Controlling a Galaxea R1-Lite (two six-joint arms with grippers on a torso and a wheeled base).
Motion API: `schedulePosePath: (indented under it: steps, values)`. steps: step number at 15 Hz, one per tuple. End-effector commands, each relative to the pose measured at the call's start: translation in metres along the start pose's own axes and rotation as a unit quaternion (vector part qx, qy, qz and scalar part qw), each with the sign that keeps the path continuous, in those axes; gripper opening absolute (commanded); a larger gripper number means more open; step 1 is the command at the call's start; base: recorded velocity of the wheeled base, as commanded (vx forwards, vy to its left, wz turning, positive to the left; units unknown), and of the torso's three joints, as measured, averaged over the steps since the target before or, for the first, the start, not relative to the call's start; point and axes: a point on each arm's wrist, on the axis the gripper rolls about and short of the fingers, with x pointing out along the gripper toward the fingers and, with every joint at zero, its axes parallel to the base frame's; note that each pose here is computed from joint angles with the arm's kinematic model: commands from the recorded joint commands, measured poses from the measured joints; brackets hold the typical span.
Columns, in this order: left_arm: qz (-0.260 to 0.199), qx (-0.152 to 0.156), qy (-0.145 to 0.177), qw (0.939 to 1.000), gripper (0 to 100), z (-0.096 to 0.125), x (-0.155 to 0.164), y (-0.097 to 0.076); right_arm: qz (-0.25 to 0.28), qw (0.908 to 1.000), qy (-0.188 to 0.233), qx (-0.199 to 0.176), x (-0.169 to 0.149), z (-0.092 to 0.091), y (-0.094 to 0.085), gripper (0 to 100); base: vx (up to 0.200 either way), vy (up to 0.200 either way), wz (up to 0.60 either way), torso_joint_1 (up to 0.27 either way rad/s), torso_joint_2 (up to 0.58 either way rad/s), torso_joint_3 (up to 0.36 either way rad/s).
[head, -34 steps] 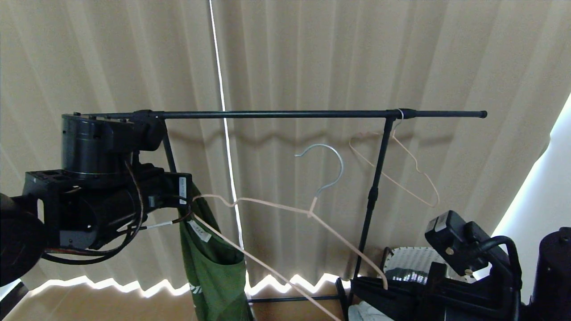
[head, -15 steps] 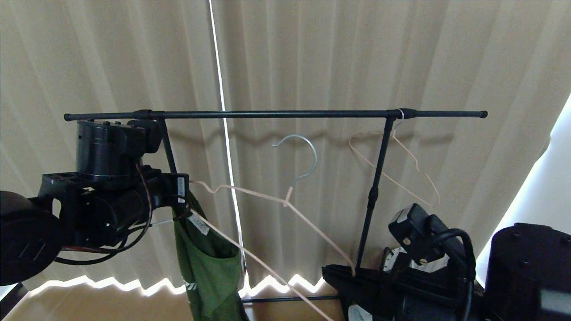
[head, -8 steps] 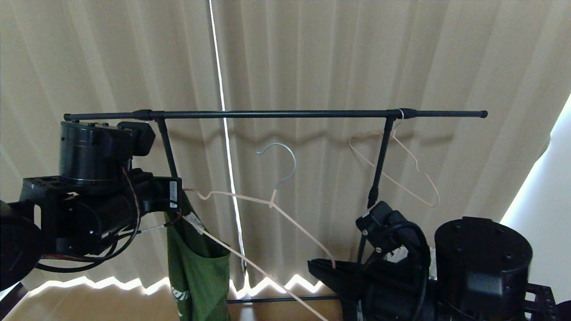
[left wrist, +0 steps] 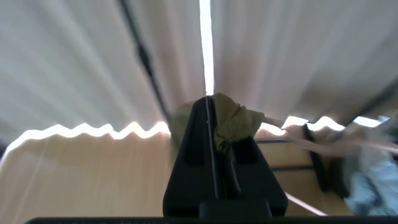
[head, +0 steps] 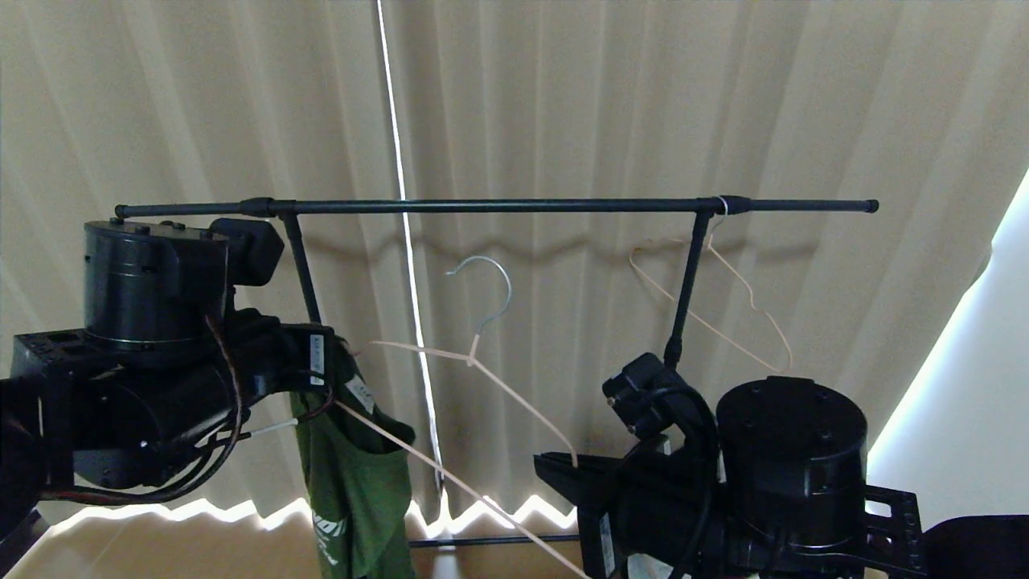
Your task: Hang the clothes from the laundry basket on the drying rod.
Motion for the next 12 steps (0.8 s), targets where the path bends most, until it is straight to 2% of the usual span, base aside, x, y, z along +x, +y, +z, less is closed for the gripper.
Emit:
schedulePosePath:
  steps: [1,4,6,9,10,12]
  values:
    - [-0.021,0.004,-0.01,0.9997,0,0.002,-0.009,-0.008,0.0,1.0,0.005,-0.001,0.005,-0.002,0.0,0,0.0,0.0,0.0,0.0,0.0,0.0]
    - [-0.067,0.009,-0.031,0.9973,0,0.005,-0.029,-0.022,-0.002,1.0,0.007,-0.001,0.005,-0.003,0.0,0,0.0,0.0,0.0,0.0,0.0,0.0]
    - [-0.112,0.012,-0.055,0.9922,0,0.009,-0.053,-0.029,-0.003,1.0,0.007,-0.001,0.004,-0.003,-0.001,0,0.0,0.0,0.0,0.0,0.0,0.0]
    - [-0.187,0.027,-0.071,0.9795,0,0.007,-0.081,-0.046,-0.001,1.0,0.003,-0.002,0.005,-0.001,0.0,0,0.0,0.0,0.0,0.0,0.0,0.0]
    - [-0.216,0.034,-0.07,0.9733,0,0.006,-0.086,-0.05,-0.001,1.0,0.002,-0.002,0.005,-0.001,0.0,0,0.0,0.0,0.0,0.0,0.0,0.0]
    - [-0.232,0.038,-0.065,0.9697,0,0.004,-0.084,-0.052,0.0,1.0,-0.001,-0.001,0.002,0.0,0.0,0,0.0,0.0,0.0,0.0,0.0,0.0]
